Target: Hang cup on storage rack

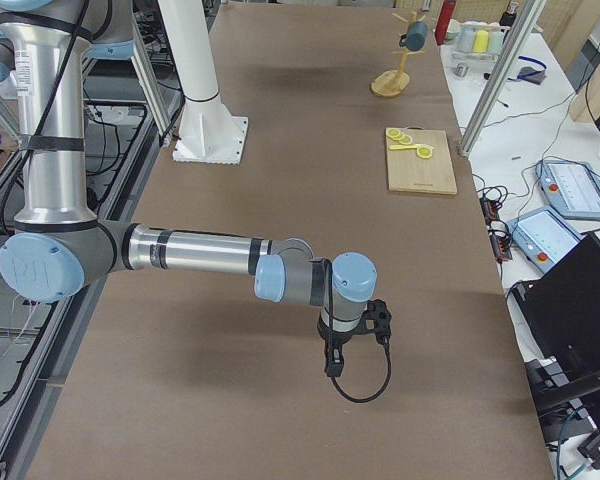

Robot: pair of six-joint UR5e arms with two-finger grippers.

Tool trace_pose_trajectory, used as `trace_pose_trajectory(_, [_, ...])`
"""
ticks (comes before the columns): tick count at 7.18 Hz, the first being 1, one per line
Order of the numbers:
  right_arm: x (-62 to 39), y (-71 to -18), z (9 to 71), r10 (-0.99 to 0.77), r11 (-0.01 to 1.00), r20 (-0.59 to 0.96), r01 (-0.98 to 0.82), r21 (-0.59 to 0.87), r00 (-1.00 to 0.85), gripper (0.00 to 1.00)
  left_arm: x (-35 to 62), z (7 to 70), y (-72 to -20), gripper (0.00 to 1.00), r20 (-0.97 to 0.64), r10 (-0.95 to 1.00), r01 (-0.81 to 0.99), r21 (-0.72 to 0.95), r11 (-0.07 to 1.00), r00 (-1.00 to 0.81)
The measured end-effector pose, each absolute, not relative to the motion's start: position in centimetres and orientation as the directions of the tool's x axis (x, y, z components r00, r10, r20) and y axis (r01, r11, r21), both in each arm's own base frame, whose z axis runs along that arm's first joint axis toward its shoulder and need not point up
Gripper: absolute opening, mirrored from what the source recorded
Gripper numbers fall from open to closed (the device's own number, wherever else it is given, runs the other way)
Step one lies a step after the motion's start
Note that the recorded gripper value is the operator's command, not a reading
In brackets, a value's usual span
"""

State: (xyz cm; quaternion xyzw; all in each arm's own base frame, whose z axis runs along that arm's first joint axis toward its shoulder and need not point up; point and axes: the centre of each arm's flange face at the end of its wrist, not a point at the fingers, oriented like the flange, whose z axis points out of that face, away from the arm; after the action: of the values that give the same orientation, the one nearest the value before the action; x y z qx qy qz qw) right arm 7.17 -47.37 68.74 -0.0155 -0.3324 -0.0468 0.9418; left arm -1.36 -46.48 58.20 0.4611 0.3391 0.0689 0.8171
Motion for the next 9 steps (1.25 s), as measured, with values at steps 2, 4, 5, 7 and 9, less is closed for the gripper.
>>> trace_pose_trajectory(2, [7.2,-47.4,68.7,-0.078,0.995,0.628,0.098,0.003,0.775,1.00,-3.8,60.3,-47.6,0.99,-0.259,0.403,-0.005,0.836,0.549,0.878])
trace_pose_trajectory(4, [7.2,-47.4,68.8,-0.078,0.995,0.627,0.099,0.003,0.775,1.00,-4.4,62.0,-48.3,0.99,-0.171,0.400,-0.120,0.786,0.606,0.900])
trace_pose_trajectory(5, [7.2,-47.4,68.8,-0.079,0.995,0.626,0.099,0.003,0.776,1.00,-4.3,62.8,-48.5,0.99,-0.181,0.406,-0.146,0.744,0.652,0.896])
trace_pose_trajectory(7, [7.2,-47.4,68.8,-0.078,0.995,0.625,0.099,0.002,0.776,1.00,-3.7,64.3,-48.6,0.99,-0.281,0.420,-0.159,0.639,0.753,0.863])
trace_pose_trajectory(9, [7.2,-47.3,68.8,-0.077,0.995,0.625,0.099,0.000,0.776,1.00,-3.5,65.1,-49.0,0.99,-0.405,0.398,-0.152,0.519,0.841,0.823])
